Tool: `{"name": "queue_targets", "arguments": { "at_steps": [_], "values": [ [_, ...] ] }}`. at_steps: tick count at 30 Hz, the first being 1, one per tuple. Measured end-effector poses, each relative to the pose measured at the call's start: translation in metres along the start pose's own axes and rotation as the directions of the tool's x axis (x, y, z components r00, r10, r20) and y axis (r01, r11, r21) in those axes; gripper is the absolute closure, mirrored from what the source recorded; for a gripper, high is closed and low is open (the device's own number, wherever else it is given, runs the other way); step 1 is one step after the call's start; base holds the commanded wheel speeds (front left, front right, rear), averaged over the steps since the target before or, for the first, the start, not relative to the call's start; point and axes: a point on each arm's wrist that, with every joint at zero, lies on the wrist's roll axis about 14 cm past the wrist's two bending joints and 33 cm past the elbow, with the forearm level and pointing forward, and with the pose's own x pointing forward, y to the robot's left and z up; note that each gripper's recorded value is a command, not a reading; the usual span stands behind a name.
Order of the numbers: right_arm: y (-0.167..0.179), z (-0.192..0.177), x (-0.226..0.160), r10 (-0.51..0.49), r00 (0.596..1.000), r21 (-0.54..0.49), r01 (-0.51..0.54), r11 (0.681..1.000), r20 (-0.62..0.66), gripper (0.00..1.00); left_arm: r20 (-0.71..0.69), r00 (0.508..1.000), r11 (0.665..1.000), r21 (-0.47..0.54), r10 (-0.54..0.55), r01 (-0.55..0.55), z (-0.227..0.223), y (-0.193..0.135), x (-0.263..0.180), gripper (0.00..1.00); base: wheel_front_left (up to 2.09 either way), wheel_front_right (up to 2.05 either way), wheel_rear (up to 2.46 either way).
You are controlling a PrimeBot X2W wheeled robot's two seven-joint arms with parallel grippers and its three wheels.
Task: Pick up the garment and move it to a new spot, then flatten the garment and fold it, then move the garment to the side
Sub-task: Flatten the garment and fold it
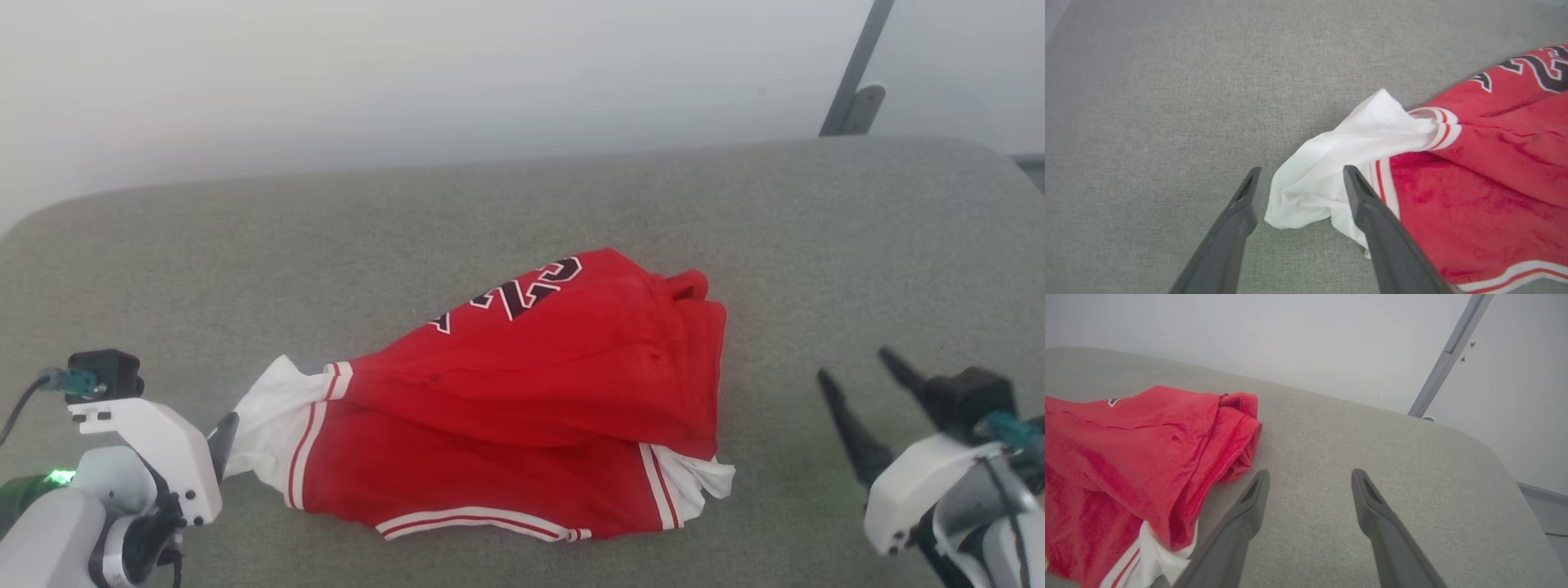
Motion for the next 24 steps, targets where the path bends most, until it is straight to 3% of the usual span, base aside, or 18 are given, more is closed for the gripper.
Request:
{"name": "queue_targets", "arguments": {
  "at_steps": [5,11,24],
  "values": [
    [0.020,-0.007,-0.007,0.081,0.995,0.008,-0.080,0.997,-0.054,0.00,0.097,0.995,0.999,0.037,-0.007,0.004,0.009,0.000,-0.015,0.00,0.00,0.00,0.00],
    [0.027,-0.006,-0.011,0.107,0.993,0.015,-0.106,0.994,-0.053,0.00,0.144,0.989,0.998,0.053,-0.030,0.022,0.008,0.000,-0.027,0.00,0.00,0.00,0.00],
    [0.028,-0.012,-0.011,0.133,0.987,0.016,-0.132,0.991,-0.094,0.00,-0.023,0.997,0.992,0.106,-0.067,0.069,-0.016,-0.004,0.001,0.00,0.00,0.00,0.00]
  ]
}}
